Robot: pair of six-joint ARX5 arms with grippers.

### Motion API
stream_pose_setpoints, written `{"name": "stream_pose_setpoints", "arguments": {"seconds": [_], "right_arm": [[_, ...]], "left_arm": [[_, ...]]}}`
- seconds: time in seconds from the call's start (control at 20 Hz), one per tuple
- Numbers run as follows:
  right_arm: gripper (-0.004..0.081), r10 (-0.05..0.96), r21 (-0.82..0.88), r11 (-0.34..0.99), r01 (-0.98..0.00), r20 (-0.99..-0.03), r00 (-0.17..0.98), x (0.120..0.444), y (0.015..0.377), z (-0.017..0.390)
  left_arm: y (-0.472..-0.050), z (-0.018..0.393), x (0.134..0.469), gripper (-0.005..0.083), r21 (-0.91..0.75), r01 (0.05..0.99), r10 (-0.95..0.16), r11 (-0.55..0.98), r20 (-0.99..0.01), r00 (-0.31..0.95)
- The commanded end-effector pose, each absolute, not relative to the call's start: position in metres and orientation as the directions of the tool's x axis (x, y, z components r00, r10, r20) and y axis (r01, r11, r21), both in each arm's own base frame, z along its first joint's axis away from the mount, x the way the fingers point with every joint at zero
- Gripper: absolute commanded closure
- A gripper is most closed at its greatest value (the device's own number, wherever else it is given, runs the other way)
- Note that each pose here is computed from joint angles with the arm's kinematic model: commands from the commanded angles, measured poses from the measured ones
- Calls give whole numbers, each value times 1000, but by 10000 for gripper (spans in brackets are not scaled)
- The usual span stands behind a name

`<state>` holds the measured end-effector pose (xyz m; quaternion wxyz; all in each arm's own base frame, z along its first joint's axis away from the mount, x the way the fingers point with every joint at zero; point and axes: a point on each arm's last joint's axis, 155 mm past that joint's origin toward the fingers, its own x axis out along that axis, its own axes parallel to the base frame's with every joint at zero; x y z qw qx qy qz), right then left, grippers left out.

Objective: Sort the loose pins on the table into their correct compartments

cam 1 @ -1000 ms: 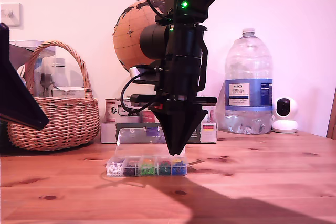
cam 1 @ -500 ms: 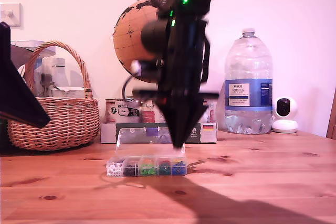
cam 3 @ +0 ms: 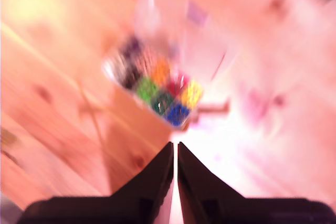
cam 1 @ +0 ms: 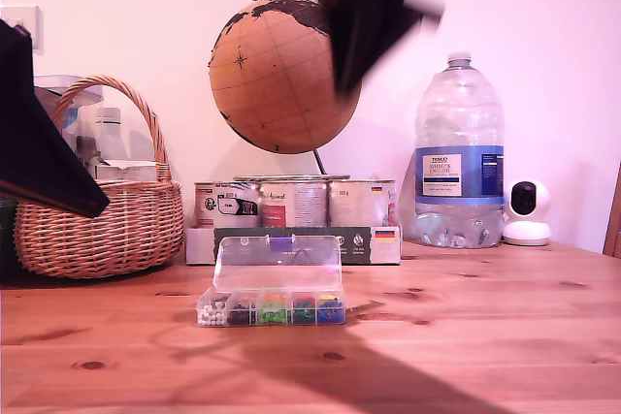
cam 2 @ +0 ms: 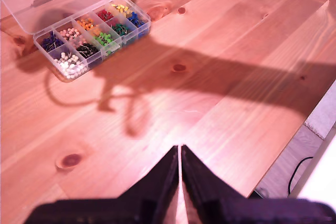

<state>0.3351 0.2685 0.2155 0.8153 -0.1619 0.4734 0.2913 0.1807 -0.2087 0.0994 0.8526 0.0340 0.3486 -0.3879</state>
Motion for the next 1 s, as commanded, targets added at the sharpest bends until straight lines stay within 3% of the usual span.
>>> {"name": "stream_pose_setpoints", "arguments": {"seconds": [0.0, 0.15, 0.45, 0.75, 0.95], "right_arm": [[783, 373, 17, 779, -627, -816, 442, 341, 273, 239], [783, 417, 32, 790, -612, -761, 498, 343, 275, 265], [783, 434, -32, 805, -592, -649, 625, 372, 283, 286], [783, 413, -65, 827, -558, -603, 682, 387, 282, 247], [783, 398, -65, 857, -512, -549, 735, 388, 259, 227]], "left_arm": [[-209, 99, 181, 795, -208, 687, -639, 696, -616, 461], [-210, 105, 186, 795, -198, 687, -644, 699, -593, 484], [-207, 146, 226, 795, -96, 640, -611, 763, -432, 664], [-185, 158, 252, 795, -99, 557, -549, 824, -381, 744], [-164, 165, 269, 795, -102, 491, -493, 865, -355, 794]]}}
